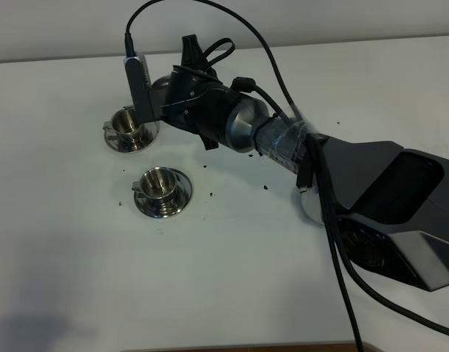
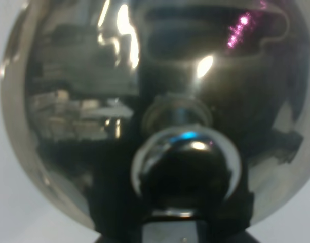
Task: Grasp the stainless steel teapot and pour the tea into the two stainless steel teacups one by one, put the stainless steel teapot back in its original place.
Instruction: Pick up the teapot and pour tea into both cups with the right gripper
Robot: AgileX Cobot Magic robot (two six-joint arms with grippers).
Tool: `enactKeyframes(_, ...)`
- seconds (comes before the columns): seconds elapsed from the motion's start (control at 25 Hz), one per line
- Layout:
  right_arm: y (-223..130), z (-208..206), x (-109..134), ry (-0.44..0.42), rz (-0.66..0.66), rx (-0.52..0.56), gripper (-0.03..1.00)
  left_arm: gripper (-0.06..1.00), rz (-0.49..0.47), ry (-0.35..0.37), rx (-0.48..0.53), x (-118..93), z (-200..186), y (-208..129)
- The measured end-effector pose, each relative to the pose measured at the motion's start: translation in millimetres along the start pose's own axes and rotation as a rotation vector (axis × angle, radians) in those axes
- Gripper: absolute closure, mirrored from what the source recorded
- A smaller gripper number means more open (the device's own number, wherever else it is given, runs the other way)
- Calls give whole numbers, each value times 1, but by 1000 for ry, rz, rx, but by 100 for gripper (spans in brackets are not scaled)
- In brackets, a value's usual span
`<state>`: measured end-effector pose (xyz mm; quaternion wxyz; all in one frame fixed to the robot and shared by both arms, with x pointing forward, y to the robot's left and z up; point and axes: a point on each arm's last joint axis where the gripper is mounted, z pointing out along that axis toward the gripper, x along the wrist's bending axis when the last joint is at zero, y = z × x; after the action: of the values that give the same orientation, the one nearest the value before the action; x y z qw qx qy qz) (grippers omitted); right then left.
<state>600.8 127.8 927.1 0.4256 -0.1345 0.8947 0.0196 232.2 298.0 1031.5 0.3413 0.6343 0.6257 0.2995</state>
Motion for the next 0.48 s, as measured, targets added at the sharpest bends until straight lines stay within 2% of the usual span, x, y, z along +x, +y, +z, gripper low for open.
enactKeyframes(0.48, 2, 0, 0, -39, -107, 16, 78, 49, 0, 0, 0, 0, 0, 0)
